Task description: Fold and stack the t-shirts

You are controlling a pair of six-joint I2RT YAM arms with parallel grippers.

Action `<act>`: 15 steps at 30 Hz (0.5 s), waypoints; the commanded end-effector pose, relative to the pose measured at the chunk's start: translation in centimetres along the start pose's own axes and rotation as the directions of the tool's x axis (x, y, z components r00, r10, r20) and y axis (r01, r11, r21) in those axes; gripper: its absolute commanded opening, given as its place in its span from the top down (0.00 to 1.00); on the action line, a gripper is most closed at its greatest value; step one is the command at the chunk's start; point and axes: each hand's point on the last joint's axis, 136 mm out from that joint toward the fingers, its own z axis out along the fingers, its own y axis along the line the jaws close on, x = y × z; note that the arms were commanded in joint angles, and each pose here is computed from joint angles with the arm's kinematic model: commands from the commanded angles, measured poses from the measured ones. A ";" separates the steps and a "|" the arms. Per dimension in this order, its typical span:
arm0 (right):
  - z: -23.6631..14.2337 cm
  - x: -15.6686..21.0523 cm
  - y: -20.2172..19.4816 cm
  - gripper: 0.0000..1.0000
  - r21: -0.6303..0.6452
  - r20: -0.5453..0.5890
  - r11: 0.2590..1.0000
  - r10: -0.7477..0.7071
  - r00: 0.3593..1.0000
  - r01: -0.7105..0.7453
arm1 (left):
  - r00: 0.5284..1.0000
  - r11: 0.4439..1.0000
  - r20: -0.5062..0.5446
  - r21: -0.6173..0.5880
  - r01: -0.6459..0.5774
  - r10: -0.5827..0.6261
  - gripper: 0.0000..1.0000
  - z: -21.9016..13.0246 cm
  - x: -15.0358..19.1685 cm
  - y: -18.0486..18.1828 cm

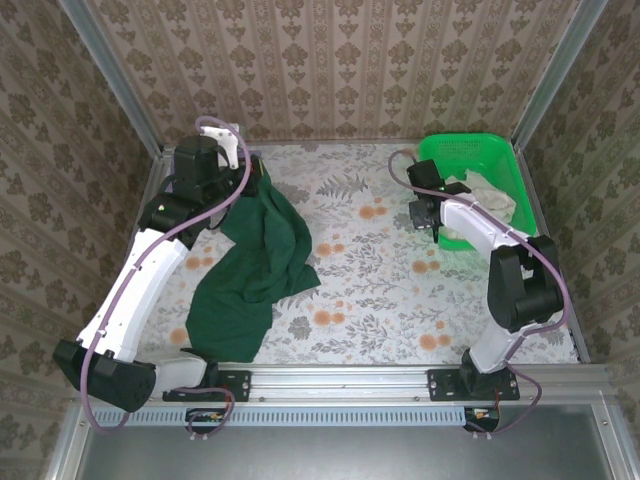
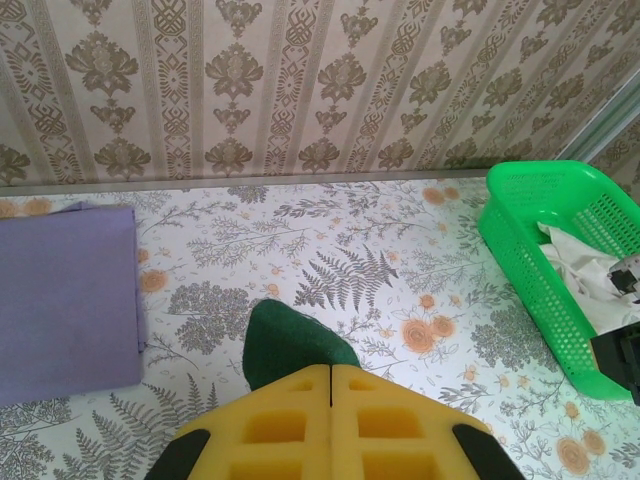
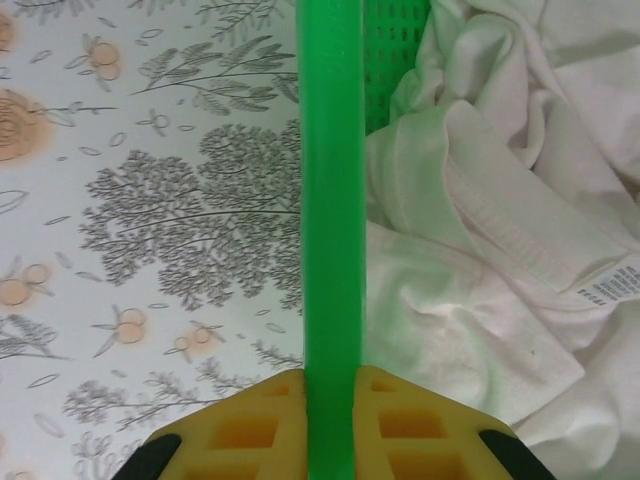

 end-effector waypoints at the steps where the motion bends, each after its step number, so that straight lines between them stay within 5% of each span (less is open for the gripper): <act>1: 2.6 2.7 -3.3 0.82 0.135 -0.110 0.987 -0.072 0.991 0.087 | 0.999 1.000 0.030 0.023 0.019 -0.020 1.00 -0.3 -0.7 -0.3; 15: 5.0 -0.7 -8.4 0.85 0.279 -0.035 0.959 -0.034 0.999 0.043 | 0.999 0.999 0.029 0.033 0.021 -0.022 1.00 -0.1 -0.6 -0.4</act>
